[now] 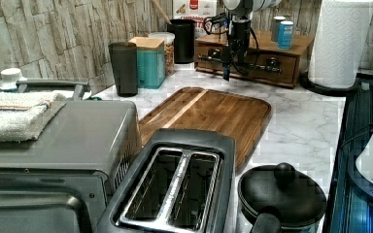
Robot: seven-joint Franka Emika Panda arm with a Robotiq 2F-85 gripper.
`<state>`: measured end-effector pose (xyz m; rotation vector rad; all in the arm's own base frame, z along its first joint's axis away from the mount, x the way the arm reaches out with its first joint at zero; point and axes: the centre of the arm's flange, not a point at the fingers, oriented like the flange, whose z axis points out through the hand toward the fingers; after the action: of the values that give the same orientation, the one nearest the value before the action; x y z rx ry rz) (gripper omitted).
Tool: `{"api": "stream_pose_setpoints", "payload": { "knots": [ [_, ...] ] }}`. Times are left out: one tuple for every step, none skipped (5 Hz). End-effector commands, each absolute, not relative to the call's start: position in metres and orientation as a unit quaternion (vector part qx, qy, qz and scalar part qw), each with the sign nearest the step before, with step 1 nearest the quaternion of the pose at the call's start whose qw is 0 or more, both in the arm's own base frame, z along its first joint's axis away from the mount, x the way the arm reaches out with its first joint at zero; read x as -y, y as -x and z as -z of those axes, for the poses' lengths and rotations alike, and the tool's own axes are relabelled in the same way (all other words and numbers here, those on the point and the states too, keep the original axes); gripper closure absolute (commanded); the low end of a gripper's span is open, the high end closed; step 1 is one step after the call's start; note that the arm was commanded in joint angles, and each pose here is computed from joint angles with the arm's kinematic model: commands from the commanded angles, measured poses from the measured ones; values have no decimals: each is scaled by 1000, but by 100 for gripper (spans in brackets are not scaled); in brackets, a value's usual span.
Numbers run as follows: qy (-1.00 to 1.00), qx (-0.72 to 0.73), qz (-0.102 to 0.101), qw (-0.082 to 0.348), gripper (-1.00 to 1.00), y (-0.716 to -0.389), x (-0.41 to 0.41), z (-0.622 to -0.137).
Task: Open the drawer.
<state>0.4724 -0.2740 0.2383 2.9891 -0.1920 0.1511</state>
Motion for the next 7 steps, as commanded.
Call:
{"api": "stream_pose_setpoints", "payload": {
  "knots": [
    [-997,-31,-72,22,-100,-496,242,-269],
    [-996,-58,-69,-3,-100,-500,215,-275],
    [-994,-86,-59,-36,-100,-502,193,-272],
    [-994,-89,-42,-41,-100,-513,160,-273],
    [-996,-77,-46,-12,-100,-511,106,-271],
    [-996,-74,-47,5,-100,-508,63,-274],
    [-997,-65,-41,26,-100,-506,18,-275]
  ]
}}
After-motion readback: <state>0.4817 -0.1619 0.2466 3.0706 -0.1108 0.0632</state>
